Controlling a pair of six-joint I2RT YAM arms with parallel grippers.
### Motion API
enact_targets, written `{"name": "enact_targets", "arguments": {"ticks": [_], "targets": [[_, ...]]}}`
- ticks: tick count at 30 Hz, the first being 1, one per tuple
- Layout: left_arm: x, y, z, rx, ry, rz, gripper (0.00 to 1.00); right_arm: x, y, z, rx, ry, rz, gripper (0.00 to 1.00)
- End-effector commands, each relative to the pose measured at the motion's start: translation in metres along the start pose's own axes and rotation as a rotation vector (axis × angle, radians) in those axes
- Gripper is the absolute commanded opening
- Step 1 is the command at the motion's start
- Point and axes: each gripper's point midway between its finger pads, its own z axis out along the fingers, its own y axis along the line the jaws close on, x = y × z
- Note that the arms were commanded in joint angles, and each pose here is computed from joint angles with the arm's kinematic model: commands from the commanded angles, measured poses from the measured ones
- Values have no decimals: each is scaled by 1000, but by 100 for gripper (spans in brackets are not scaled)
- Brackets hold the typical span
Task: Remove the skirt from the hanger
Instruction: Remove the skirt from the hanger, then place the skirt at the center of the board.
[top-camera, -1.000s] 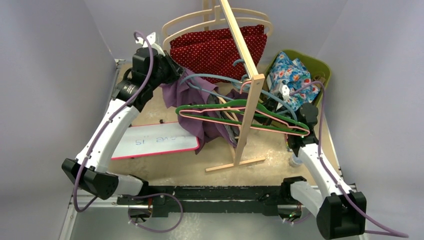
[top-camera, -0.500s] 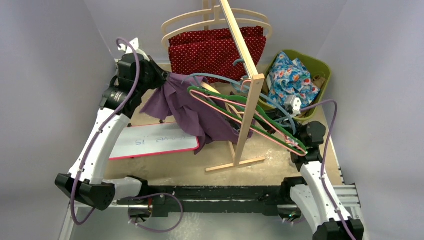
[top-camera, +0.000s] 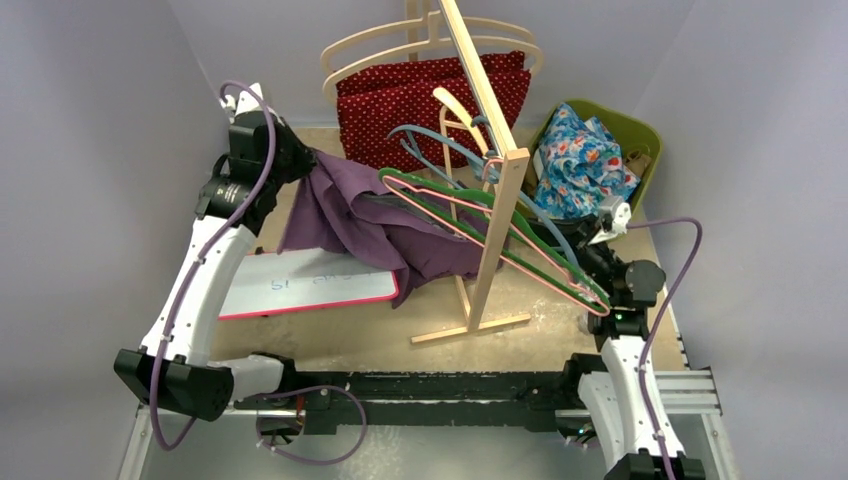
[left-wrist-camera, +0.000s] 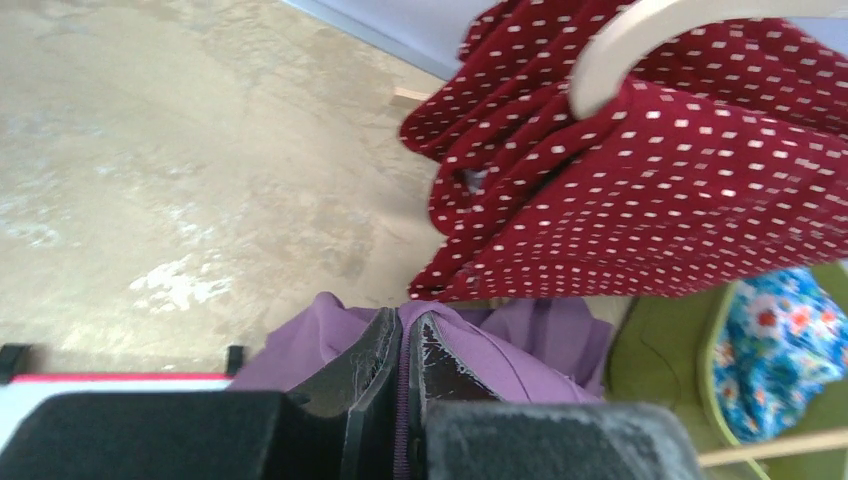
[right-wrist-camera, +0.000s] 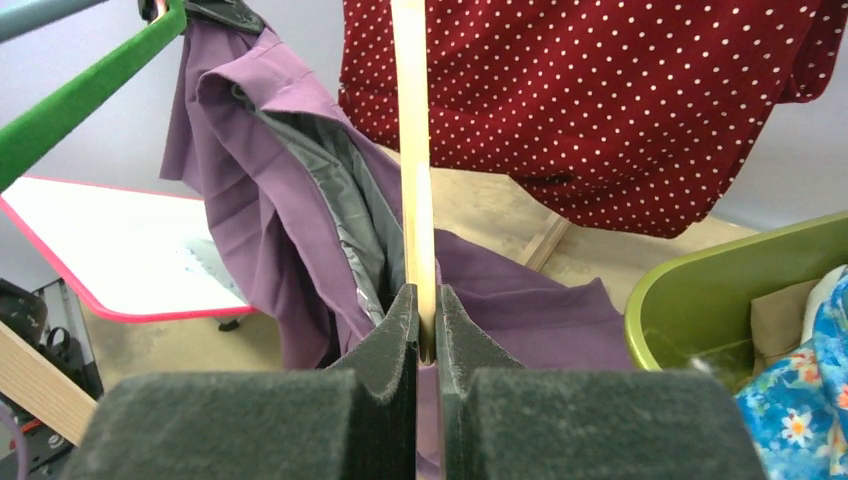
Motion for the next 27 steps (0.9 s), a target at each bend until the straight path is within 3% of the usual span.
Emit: {"name": "enact_targets", "arguments": {"ticks": [1,5,10,15,21,27], "targets": [[-36,-57,-9,301,-92,26,0,-30,-7,5,47,-50,-52,0],[-12,-114,-20,605,24,-16,0,-51,-8,18,15,-28,-96,0],[31,-173,-43,748,108,33,0,-64,3,36,-141,66,-111,0],[47,-176,-39,768,139,-24,0,-85,-6,48,-120,83,-120,0],[81,-177,-44,868,244,-87,0,-99,5,60,-266,126,-133,0],[83,-171,-54,879,241,-70,0,-110,-2,69,-264,133,-154,0]]}}
